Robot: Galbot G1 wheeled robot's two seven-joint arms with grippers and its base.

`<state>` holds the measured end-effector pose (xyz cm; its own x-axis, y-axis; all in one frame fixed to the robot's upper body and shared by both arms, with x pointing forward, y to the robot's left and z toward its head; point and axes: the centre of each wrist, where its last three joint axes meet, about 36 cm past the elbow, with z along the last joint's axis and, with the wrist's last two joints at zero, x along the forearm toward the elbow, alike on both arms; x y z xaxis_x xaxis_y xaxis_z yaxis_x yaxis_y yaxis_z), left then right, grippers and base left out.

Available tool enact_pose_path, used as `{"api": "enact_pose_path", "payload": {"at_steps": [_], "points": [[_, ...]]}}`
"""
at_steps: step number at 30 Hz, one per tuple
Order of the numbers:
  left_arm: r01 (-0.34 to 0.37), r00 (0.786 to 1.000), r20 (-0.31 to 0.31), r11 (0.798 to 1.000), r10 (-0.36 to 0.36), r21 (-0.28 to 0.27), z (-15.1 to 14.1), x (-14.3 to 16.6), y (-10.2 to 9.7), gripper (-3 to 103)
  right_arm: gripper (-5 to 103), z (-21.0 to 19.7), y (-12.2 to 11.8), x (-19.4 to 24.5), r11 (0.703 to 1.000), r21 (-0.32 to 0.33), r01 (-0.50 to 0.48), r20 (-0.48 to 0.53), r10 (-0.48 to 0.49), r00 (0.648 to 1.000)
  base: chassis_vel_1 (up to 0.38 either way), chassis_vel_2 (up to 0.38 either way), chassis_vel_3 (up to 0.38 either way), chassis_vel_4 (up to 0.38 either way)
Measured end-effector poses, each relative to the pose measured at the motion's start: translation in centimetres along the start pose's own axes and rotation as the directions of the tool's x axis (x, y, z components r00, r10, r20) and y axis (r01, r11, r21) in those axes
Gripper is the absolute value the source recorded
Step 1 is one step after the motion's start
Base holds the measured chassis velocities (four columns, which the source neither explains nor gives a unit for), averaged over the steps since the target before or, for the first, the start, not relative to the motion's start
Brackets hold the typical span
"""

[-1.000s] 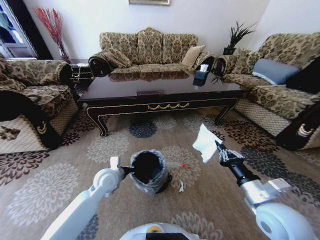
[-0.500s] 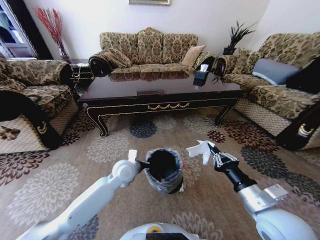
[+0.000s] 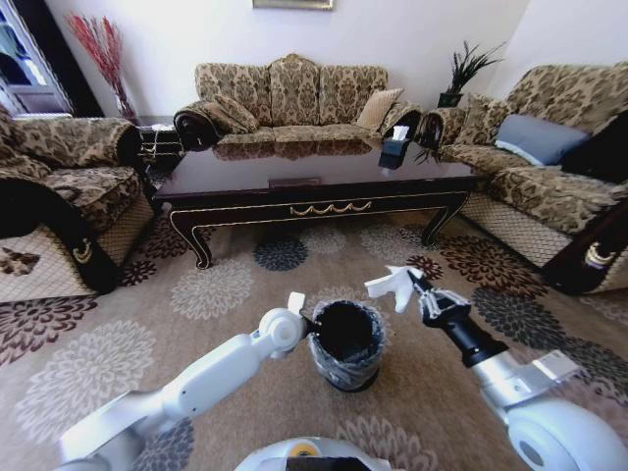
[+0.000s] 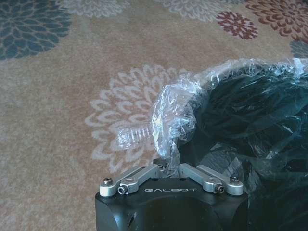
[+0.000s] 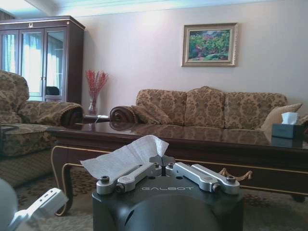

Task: Move to the front of the table and pick up the trash from the floor, then place it into the trash bin.

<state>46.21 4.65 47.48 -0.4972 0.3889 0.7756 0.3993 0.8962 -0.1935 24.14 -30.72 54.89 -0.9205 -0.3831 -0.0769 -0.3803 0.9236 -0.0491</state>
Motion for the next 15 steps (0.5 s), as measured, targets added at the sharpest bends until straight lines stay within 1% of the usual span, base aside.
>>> {"api": "enact_pose_path", "payload": {"at_steps": [3, 6, 8, 11, 15], "points": [[-0.008, 1.0, -0.005, 1.0, 0.008, 0.0, -0.5, -0.4, -0.5, 0, 0, 0.2, 0.3, 0.0, 1.0, -0.013, 0.028, -0.007, -0.029, 1.0, 0.0, 0.0, 0.0, 0.0], [-0.018, 1.0, -0.004, 1.0, 0.018, -0.006, -1.2, -0.8, -1.5, 0, 0, 0.5, 0.7, -0.1, 0.998, -0.037, 0.056, -0.021, -0.057, 0.998, 0.0, 0.0, 0.0, 0.0], [-0.03, 1.0, 0.0, 0.999, 0.03, -0.013, -1.6, -0.7, -2.3, 0, 0, 0.7, 0.9, -0.1, 0.997, -0.053, 0.064, -0.041, -0.066, 0.997, 0.0, 0.0, 0.0, 0.0], [-0.041, 0.999, 0.006, 0.999, 0.041, -0.02, -2.0, -0.6, -2.8, 0, 0, 0.8, 1.0, 0.0, 0.995, -0.071, 0.068, -0.061, -0.072, 0.996, 0.0, 0.0, 0.0, 0.0], [-0.055, 0.998, 0.014, 0.998, 0.056, -0.026, -2.5, 0.0, -3.3, 0, 0, 1.0, 1.1, 0.1, 0.995, -0.077, 0.063, -0.081, -0.07, 0.994, 0.0, 0.0, 0.0, 0.0]]}}
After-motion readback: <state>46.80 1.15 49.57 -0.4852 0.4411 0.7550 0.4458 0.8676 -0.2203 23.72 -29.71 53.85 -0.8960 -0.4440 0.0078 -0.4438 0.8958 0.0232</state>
